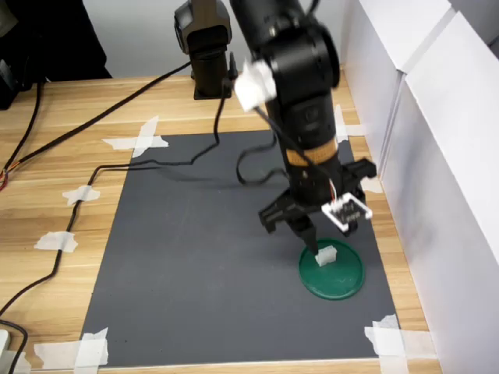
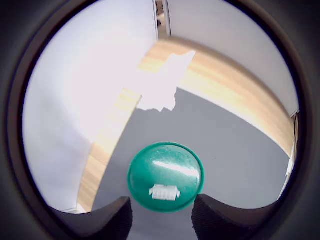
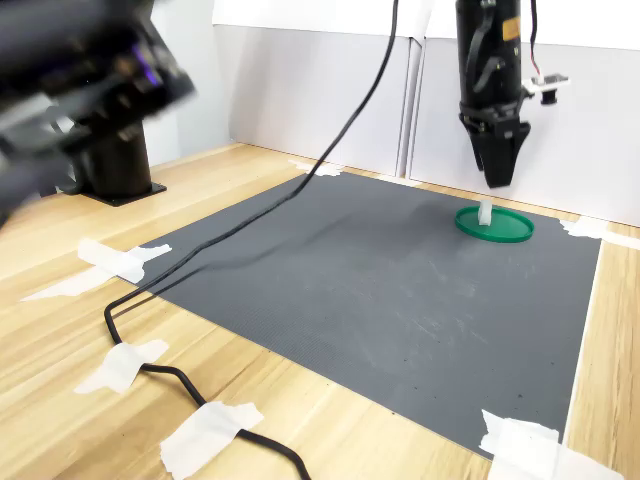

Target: Grasp a white terminal and put it on the green lid.

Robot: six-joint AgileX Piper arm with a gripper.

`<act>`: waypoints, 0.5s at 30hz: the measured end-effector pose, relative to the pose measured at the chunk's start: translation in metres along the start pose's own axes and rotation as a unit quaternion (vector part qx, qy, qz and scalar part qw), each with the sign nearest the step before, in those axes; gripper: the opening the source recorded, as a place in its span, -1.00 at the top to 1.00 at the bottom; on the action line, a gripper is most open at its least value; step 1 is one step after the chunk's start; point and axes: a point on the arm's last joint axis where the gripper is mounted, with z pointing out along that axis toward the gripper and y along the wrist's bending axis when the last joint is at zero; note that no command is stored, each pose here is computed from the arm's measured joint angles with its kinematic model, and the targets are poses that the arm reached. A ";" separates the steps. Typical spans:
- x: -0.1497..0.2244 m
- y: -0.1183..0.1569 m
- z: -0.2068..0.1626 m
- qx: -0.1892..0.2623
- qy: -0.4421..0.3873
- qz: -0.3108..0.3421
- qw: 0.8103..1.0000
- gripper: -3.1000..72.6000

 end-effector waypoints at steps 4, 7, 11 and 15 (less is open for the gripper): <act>0.018 -0.003 -0.049 0.017 -0.055 0.018 0.998 -0.13; 0.042 -0.012 -0.085 0.039 -0.093 0.035 0.994 0.17; 0.082 -0.031 -0.128 0.081 -0.145 0.071 0.984 0.50; 0.131 -0.042 -0.163 0.132 -0.210 0.104 0.963 0.68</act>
